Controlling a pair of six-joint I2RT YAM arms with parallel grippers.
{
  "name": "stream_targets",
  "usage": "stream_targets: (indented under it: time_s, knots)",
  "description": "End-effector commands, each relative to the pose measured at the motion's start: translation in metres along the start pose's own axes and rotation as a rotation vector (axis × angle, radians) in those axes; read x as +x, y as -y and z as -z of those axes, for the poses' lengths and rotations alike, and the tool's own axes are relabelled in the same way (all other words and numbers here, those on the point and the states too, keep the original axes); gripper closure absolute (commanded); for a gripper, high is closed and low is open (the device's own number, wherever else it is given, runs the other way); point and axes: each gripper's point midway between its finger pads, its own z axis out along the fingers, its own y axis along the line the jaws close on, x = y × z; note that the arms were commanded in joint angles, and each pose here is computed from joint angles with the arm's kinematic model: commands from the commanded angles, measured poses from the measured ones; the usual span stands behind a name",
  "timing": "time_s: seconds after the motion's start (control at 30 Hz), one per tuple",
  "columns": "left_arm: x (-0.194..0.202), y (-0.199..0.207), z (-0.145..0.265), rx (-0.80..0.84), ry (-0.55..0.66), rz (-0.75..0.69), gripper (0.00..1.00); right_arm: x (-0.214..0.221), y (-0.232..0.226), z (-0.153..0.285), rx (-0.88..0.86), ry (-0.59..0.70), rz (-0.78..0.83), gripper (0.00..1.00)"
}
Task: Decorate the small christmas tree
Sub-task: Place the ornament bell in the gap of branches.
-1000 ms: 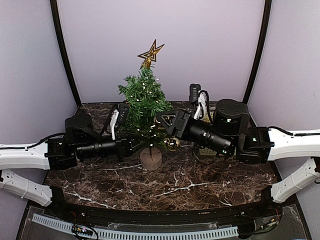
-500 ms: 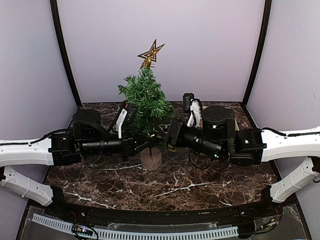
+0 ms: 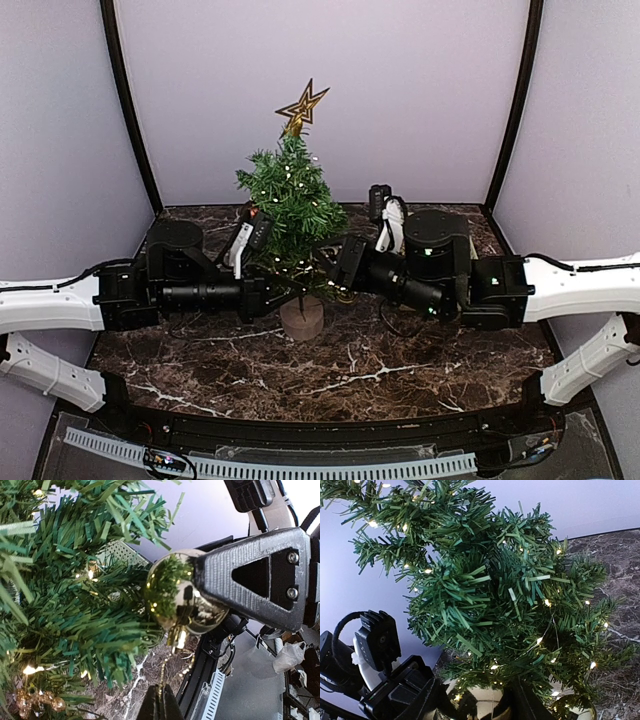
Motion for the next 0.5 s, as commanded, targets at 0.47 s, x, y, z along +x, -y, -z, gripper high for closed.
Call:
stream_targets:
  time_s: [0.47]
  knots:
    - [-0.027,0.001,0.012,-0.044,0.023,0.096,1.00,-0.017,-0.014,-0.007,0.010,0.043,0.007,0.67]
